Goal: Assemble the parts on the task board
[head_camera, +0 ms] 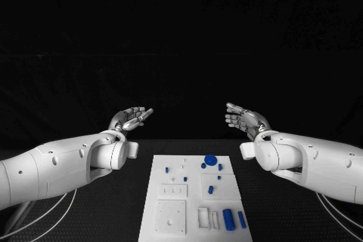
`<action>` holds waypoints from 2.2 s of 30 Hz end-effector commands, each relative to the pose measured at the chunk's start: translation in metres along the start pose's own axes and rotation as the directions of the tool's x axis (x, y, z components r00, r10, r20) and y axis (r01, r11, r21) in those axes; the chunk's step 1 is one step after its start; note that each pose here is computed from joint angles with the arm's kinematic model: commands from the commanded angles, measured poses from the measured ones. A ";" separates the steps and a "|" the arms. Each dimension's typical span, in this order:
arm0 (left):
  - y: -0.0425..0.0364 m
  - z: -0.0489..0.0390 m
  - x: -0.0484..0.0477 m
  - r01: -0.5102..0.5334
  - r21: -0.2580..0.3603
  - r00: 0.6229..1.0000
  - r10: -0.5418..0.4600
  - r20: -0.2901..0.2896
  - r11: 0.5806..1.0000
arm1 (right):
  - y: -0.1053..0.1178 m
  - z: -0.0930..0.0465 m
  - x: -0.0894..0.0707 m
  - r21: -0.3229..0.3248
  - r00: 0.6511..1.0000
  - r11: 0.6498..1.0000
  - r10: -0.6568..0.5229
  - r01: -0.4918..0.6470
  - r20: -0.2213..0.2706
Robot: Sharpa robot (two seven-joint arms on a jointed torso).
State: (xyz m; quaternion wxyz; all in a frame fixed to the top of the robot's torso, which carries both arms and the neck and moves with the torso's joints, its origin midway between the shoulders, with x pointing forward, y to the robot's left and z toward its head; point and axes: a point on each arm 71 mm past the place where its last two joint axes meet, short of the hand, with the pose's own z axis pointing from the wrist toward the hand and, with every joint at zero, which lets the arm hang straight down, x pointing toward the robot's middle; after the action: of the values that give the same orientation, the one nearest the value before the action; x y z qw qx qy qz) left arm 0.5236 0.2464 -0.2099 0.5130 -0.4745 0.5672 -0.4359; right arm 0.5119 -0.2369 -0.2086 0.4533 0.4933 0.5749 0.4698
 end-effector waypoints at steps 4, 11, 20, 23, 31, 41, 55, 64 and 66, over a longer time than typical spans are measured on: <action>0.0021 0.0007 0.0059 0.026 -0.052 0.997 -0.029 -0.067 0.998 | -0.001 0.006 -0.001 0.146 0.985 0.989 0.036 -0.011 -0.170; 0.0019 -0.0005 0.0062 0.016 -0.039 0.993 -0.021 -0.119 0.999 | 0.001 0.021 -0.014 -0.053 0.885 0.895 -0.446 0.443 -0.136; 0.0010 -0.0032 0.0106 0.000 -0.022 0.982 -0.004 -0.190 1.000 | -0.001 0.022 -0.010 -0.200 0.652 0.664 -0.747 0.721 -0.130; 0.0004 -0.0067 0.0118 -0.001 -0.013 0.975 -0.002 -0.223 1.000 | -0.001 0.021 -0.005 -0.257 0.555 0.569 -0.821 0.781 -0.132; -0.0024 -0.0207 0.0182 0.006 0.009 0.956 -0.003 -0.295 1.000 | 0.000 0.015 0.013 -0.408 0.288 0.296 -0.954 0.864 -0.082; -0.0051 -0.0356 0.0224 0.016 0.015 0.943 -0.010 -0.334 1.000 | -0.009 0.013 0.036 -0.483 0.020 0.026 -1.000 0.875 -0.018; -0.0069 -0.0399 0.0289 0.028 0.018 0.934 -0.020 -0.358 0.999 | -0.022 0.014 0.056 -0.509 -0.092 -0.100 -0.995 0.855 0.040; -0.0074 -0.0406 0.0321 0.031 0.015 0.929 -0.024 -0.368 0.999 | -0.029 0.017 0.060 -0.503 -0.146 -0.154 -0.988 0.851 0.056; -0.0073 -0.0406 0.0320 0.032 0.014 0.929 -0.025 -0.369 0.999 | -0.031 0.018 0.060 -0.499 -0.168 -0.181 -0.983 0.848 0.070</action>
State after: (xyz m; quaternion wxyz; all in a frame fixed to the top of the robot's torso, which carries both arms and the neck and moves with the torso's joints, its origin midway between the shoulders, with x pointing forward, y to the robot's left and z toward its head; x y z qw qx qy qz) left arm 0.4838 0.2174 -0.2064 0.4012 -0.3959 0.6425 -0.5191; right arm 0.5193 -0.1779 -0.2429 0.6204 -0.2672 0.7162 0.1756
